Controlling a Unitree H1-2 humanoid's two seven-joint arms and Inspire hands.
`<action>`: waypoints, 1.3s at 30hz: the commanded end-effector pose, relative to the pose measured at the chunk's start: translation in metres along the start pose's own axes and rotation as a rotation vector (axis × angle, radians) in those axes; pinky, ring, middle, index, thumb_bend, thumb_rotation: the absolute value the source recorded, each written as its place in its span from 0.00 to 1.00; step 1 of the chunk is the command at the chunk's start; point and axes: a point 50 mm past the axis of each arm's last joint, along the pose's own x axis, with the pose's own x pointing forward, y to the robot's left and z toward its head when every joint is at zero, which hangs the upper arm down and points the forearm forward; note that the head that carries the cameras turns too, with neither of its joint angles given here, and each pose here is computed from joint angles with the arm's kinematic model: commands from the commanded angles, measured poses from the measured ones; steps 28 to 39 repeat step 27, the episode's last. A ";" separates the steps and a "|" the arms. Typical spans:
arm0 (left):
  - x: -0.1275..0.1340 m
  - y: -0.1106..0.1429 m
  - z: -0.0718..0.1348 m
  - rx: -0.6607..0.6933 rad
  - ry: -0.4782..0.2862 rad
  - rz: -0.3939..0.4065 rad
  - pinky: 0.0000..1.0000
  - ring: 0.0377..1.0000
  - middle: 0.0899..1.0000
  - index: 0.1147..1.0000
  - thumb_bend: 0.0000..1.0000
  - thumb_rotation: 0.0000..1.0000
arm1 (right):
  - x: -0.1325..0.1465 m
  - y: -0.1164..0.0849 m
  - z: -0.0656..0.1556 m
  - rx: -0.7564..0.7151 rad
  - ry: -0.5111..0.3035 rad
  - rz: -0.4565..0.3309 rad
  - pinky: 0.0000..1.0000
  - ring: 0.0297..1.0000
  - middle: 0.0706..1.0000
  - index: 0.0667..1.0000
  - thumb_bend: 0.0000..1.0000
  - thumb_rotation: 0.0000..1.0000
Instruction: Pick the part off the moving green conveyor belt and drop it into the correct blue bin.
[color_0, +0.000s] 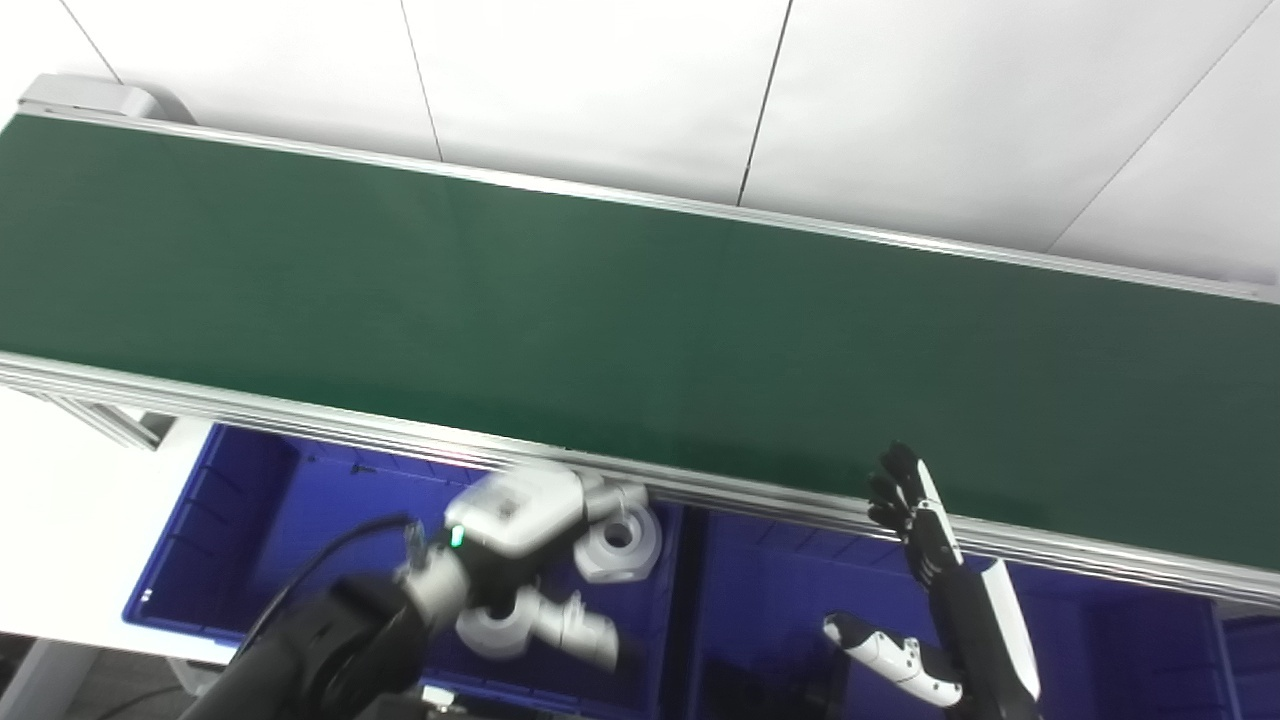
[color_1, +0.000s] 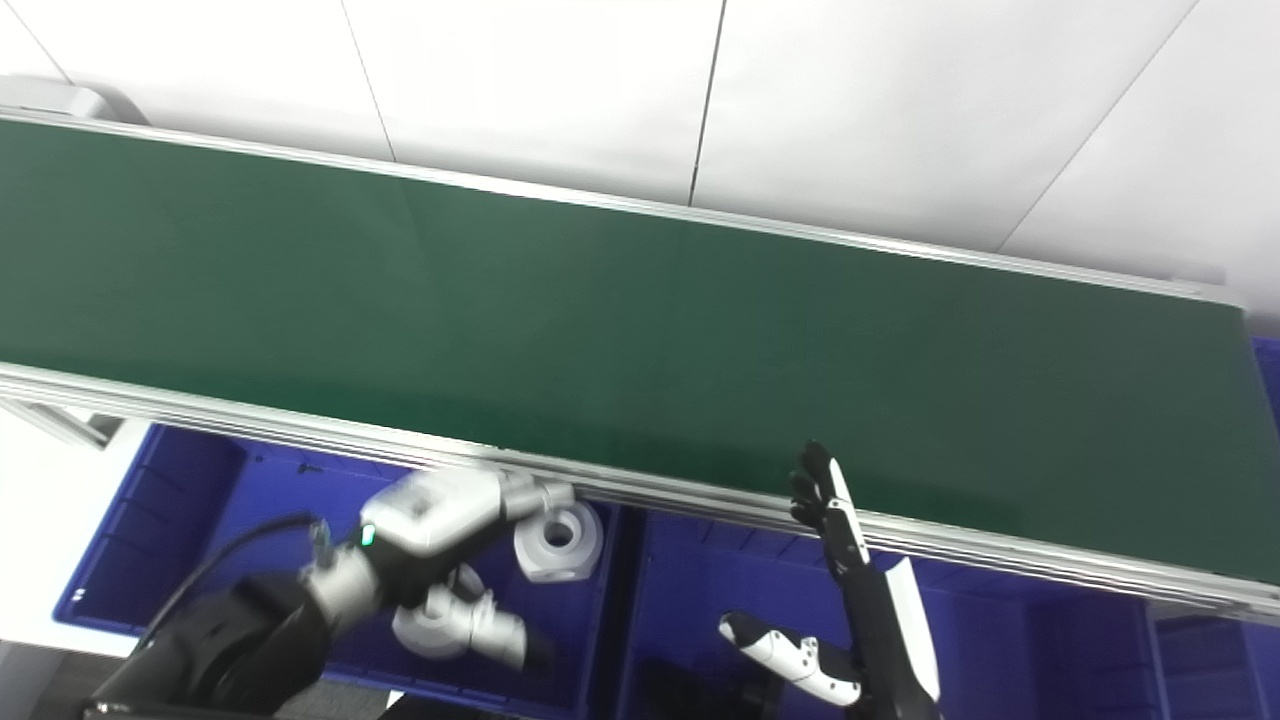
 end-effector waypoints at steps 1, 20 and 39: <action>-0.007 0.013 0.002 -0.117 -0.107 0.139 0.92 0.89 0.91 0.90 0.87 0.90 | -0.001 0.001 0.009 0.011 -0.034 -0.007 0.90 0.94 0.99 1.00 0.79 0.63; 0.002 -0.006 -0.023 -0.573 -0.315 0.346 0.93 0.98 1.00 1.00 0.88 0.57 | -0.036 0.029 -0.007 -0.001 0.065 -0.004 0.92 0.95 0.98 1.00 0.83 0.54; 0.000 -0.010 -0.027 -0.584 -0.324 0.339 0.92 0.98 1.00 1.00 0.88 0.55 | -0.043 0.036 -0.007 -0.032 0.106 -0.007 0.92 0.96 0.99 1.00 0.84 0.56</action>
